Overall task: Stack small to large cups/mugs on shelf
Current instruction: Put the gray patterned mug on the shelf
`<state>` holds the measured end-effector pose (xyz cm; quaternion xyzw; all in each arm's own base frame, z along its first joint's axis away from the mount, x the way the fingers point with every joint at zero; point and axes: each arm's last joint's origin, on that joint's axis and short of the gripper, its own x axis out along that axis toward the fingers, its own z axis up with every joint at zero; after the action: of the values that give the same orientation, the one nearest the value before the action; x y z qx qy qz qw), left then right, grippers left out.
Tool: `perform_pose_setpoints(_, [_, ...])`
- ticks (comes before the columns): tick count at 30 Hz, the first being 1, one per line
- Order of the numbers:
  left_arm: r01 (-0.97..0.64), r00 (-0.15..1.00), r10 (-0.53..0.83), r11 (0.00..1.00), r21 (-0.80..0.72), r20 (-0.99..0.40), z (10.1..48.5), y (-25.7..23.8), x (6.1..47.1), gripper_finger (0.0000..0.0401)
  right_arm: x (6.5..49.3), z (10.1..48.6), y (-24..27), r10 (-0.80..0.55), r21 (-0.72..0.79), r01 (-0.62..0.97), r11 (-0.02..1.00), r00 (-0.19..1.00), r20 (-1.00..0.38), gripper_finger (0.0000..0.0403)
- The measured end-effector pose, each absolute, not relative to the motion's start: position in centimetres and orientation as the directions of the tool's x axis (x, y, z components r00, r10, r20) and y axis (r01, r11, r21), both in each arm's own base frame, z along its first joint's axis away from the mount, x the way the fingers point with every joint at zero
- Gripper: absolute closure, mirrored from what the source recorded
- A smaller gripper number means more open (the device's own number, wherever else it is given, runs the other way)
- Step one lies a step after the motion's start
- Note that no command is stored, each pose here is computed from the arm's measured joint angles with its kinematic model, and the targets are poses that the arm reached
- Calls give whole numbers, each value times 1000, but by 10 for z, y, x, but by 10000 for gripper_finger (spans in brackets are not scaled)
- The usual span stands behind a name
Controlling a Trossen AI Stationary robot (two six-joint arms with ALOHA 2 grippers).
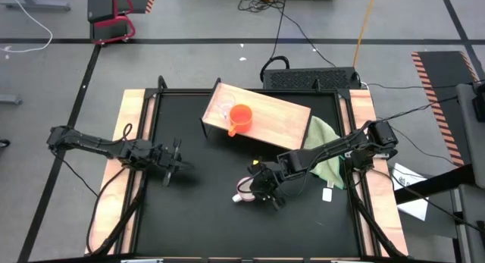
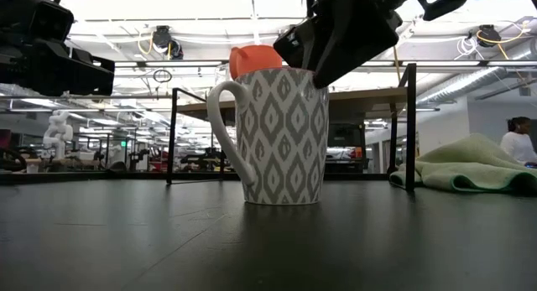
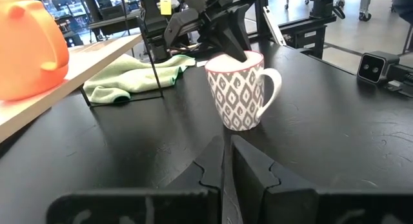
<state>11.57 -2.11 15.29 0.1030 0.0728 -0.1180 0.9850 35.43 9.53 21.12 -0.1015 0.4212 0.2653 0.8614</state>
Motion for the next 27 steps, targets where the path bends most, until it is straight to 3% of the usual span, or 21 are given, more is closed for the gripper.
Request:
perform_pose_setpoints(9, [248, 961, -218, 952, 182, -169, 153, -21, 116, 370, 355, 212, 95, 370, 25, -562, 827, 510, -777, 393])
perform_pose_setpoints(27, [249, 958, -217, 954, 166, -187, 151, -21, 115, 370, 355, 212, 95, 363, -60, -630, 774, 520, -773, 399])
